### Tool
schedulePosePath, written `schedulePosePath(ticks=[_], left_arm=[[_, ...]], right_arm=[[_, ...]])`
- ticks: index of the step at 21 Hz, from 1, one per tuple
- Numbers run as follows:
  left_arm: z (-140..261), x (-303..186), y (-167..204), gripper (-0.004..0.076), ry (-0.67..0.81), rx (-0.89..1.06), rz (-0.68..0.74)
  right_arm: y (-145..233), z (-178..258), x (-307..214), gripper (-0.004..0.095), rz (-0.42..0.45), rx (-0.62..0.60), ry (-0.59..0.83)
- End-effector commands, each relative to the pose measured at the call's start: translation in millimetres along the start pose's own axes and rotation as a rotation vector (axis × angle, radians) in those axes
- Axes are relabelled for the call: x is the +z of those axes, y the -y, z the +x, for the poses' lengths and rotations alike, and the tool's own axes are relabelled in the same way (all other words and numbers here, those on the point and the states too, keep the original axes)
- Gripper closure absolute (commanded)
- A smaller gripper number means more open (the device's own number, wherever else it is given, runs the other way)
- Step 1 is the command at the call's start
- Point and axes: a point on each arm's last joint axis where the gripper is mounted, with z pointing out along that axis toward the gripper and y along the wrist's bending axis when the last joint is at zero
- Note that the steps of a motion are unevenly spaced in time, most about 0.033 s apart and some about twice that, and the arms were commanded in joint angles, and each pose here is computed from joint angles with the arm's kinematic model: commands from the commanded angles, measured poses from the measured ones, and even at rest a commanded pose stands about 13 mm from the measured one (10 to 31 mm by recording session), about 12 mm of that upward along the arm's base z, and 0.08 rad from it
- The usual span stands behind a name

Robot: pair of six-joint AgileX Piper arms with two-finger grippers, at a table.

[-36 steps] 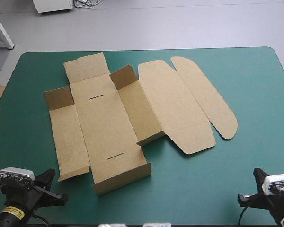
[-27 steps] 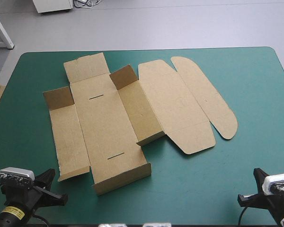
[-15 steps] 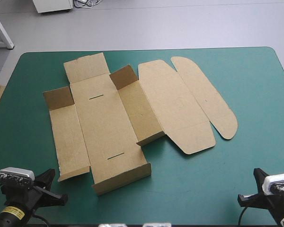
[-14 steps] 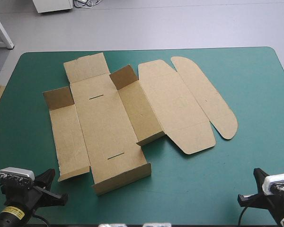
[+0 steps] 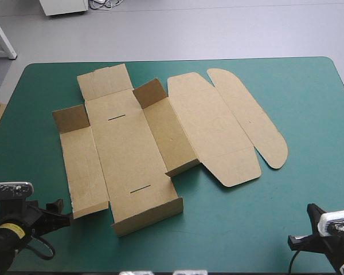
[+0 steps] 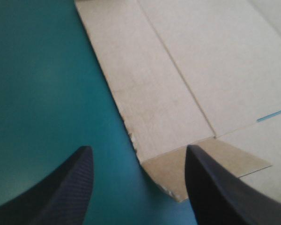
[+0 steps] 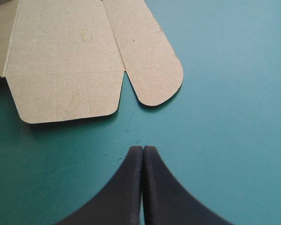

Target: Fold the box

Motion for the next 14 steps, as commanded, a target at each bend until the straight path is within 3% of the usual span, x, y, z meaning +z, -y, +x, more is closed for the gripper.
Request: schedulePosePath(ticks=[1,8,14], left_arm=[[-20.8,11.2,2.9,0.0276,-0.062,-0.024,-0.019],[-28.8,43.0,4.8,0.0276,-0.221,0.005,-0.061],[-32.0,70.1,-0.2,0.0283,-0.335,-0.016,-0.103]], right_arm=[[0.2,-13.2,-2.9,0.0927,0.003,-0.015,0.086],[0.0,-41.7,4.6,0.0906,0.017,-0.041,0.033],[-4.0,-96.8,40.1,0.0642,0.012,-0.055,-0.035]])
